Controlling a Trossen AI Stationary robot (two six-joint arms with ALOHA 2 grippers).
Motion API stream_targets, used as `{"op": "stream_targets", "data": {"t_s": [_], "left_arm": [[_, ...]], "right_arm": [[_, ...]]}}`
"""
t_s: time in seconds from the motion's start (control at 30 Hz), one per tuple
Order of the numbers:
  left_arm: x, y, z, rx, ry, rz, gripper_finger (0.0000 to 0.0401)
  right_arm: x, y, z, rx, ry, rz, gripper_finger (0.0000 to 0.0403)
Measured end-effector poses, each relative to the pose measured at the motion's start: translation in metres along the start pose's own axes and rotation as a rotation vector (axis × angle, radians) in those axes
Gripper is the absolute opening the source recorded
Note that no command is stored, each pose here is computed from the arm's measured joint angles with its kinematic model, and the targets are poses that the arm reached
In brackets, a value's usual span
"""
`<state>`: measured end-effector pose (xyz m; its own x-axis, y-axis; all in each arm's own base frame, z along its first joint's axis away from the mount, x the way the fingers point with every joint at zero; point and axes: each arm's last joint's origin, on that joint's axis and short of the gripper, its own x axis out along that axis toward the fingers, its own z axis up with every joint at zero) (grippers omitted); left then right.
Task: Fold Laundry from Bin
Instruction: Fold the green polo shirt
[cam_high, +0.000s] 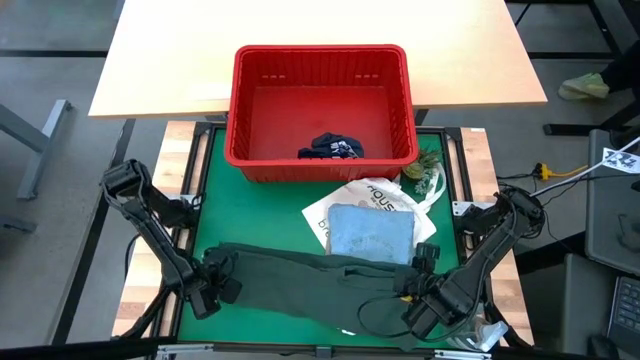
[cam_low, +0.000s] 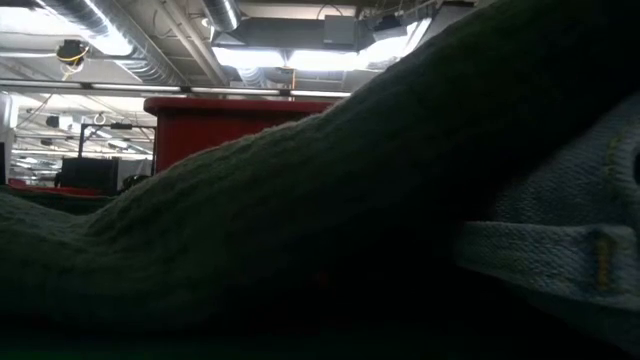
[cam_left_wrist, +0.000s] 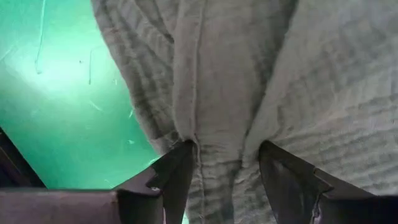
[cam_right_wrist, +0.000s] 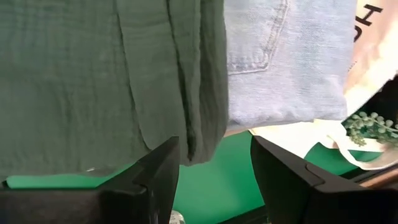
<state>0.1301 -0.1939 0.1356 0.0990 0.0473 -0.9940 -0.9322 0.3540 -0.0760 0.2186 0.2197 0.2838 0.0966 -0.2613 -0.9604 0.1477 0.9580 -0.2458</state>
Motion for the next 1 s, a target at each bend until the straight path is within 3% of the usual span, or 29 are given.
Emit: {"op": "stream_targets", "data": {"t_s": [0.33, 0.5, 0.73, 1.0], "left_arm": [[0.002, 0.000, 0.000, 0.017, -0.010, -0.025, 0.0173], [0.003, -0.002, 0.000, 0.018, -0.027, -0.053, 0.0125], [0.004, -0.005, 0.002, 0.043, -0.102, -0.119, 0.0016], [-0.030, -0.025, -0.008, 0.158, -0.117, -0.120, 0.0005]], "right_arm": [[0.000, 0.001, 0.001, 0.002, -0.005, 0.007, 0.0198], [0.000, 0.001, 0.001, 0.002, -0.005, 0.007, 0.0198], [0.000, 0.001, 0.001, 0.002, -0.006, 0.009, 0.0198], [0.000, 0.001, 0.001, 0.002, -0.015, 0.002, 0.0198]]}}
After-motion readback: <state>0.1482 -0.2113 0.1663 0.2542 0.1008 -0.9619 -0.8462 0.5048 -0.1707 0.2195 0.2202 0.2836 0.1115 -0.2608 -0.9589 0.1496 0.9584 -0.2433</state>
